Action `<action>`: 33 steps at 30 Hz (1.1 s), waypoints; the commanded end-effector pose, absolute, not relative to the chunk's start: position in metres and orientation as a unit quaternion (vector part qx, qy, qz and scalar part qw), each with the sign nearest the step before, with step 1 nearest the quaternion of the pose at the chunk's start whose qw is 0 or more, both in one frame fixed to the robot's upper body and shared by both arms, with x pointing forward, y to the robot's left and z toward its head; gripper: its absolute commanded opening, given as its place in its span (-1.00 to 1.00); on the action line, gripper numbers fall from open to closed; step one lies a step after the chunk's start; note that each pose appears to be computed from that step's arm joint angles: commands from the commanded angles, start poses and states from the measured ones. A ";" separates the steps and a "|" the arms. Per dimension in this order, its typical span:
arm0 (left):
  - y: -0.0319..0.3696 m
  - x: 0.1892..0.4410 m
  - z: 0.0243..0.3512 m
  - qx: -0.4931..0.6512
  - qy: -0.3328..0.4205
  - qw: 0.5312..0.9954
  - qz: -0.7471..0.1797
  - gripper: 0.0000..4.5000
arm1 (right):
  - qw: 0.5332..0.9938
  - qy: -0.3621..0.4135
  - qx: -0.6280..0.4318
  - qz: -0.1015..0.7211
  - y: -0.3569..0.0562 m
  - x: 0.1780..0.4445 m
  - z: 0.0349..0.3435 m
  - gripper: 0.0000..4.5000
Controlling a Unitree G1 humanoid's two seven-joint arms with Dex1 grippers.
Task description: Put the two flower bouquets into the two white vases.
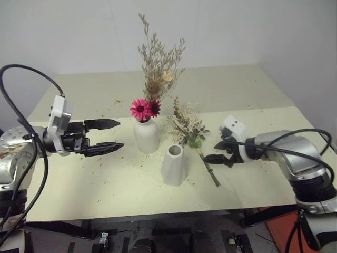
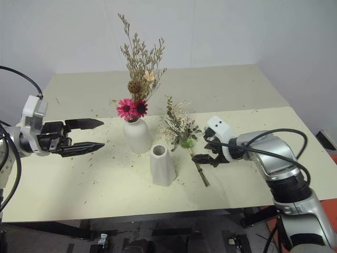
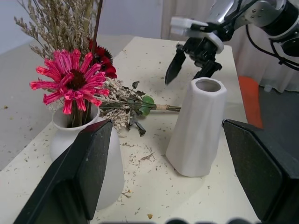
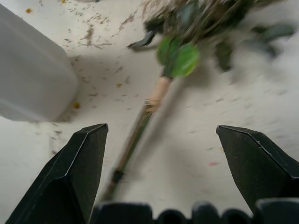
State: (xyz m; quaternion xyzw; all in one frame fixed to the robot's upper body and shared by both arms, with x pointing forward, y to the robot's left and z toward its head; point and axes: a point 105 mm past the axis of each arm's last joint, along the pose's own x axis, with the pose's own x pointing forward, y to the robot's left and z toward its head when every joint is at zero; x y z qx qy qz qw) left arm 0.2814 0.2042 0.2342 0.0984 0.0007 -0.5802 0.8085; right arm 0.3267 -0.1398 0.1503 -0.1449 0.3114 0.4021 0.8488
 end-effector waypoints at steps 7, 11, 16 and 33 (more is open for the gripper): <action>0.208 0.275 0.245 0.117 -0.003 0.800 -0.588 0.83 | 0.843 0.333 -0.162 0.391 -0.112 0.344 0.125 0.97; 0.212 0.269 0.242 0.127 0.019 0.794 -0.594 0.83 | 0.847 0.323 -0.199 0.373 -0.110 0.362 0.112 0.97; 0.217 0.261 0.241 0.123 0.023 0.800 -0.587 0.83 | 0.862 0.312 -0.187 0.352 -0.115 0.383 0.112 0.89; 0.230 0.240 0.244 0.126 0.058 0.790 -0.597 0.83 | 0.925 0.263 -0.096 0.258 -0.174 0.395 0.152 -0.90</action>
